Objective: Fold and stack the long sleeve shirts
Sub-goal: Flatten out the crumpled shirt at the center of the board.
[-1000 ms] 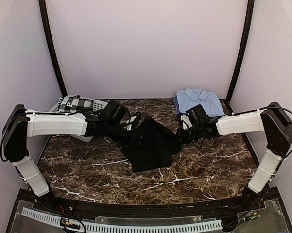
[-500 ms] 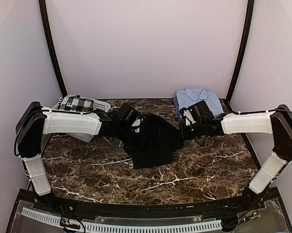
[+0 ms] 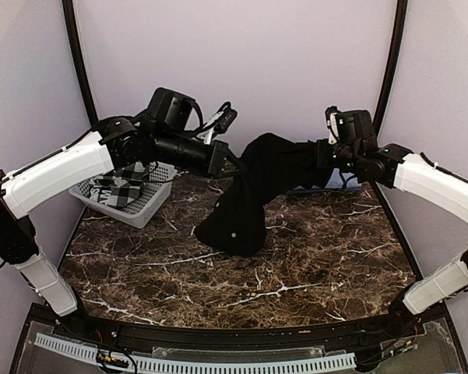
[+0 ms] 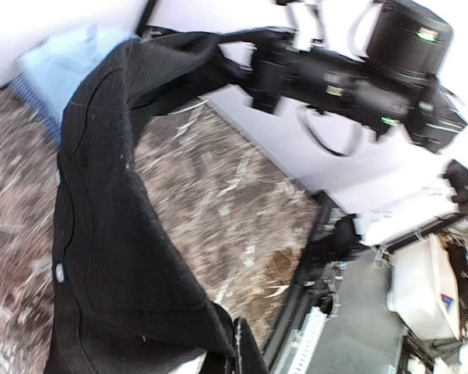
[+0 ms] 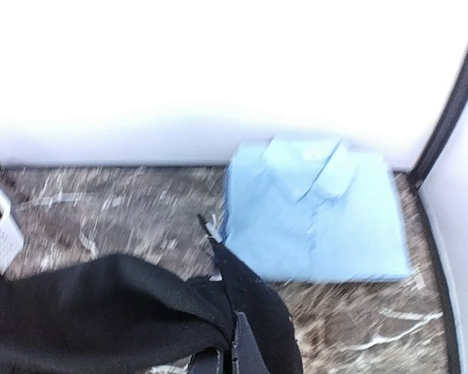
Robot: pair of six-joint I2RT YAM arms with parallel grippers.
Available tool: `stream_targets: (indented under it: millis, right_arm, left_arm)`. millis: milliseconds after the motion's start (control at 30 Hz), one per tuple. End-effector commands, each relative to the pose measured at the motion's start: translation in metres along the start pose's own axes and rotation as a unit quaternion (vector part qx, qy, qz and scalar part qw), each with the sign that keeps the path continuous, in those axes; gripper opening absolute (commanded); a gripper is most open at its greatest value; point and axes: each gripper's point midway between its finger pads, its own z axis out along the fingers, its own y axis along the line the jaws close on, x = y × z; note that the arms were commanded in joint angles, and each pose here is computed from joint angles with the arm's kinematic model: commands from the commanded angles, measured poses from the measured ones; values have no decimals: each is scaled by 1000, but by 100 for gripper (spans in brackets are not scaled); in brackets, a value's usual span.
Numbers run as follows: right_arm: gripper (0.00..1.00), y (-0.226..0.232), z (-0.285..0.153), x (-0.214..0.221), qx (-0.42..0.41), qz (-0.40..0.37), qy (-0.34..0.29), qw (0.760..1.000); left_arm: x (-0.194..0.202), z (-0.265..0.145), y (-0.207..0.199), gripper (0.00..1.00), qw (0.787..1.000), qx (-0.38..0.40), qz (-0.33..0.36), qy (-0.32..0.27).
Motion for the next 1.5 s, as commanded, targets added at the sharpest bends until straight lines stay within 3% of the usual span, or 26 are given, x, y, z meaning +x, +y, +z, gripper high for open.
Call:
stream_targets:
  millis: [0,167,367,500,633,667,767,833,900,933,1000,1100,1267,1467]
  right_arm:
    - [0,-35,-38,-83,66,5,-116,991]
    - [0,-50,-76,-137,89,16,-194,977]
    - [0,-51,-106,-176,76,-2,-251,965]
    - [0,-2,-84,-172,-33,-81,-225,971]
    - [0,52,-28,-129,-148,-114,-138,973]
    - [2,62,-11,-115,-165,-113,-117,973]
    - [19,96,43,-64,-210,-105,-36,972]
    - [39,109,66,-46,-203,-103,2,974]
    - [53,118,81,-32,-197,-105,37,974]
    - [58,119,85,-27,-194,-106,47,974]
    - [66,118,84,-20,-192,-104,56,974]
    - [71,110,75,-5,-190,-105,65,974]
    - [75,78,64,46,-150,-89,109,979]
    - [76,8,55,103,-57,-15,156,986]
  left_arm:
    - [-8,-29,-81,0,987,140,79,17]
    - [-21,-41,-152,0,965,224,138,13]
    - [-26,-40,-173,0,954,265,139,5]
    - [-12,-19,-136,0,967,246,58,25]
    - [22,4,-41,0,972,210,-94,45]
    - [42,13,3,0,973,182,-135,49]
    - [84,17,94,6,967,95,-231,49]
    - [119,15,158,18,957,21,-285,54]
    - [134,12,185,29,952,-31,-299,61]
    - [139,10,190,37,951,-46,-298,67]
    - [132,4,197,42,953,-78,-289,54]
    - [112,-9,199,43,958,-105,-267,26]
    - [92,-10,178,43,968,-75,-238,9]
    - [85,23,150,44,980,-44,-194,27]
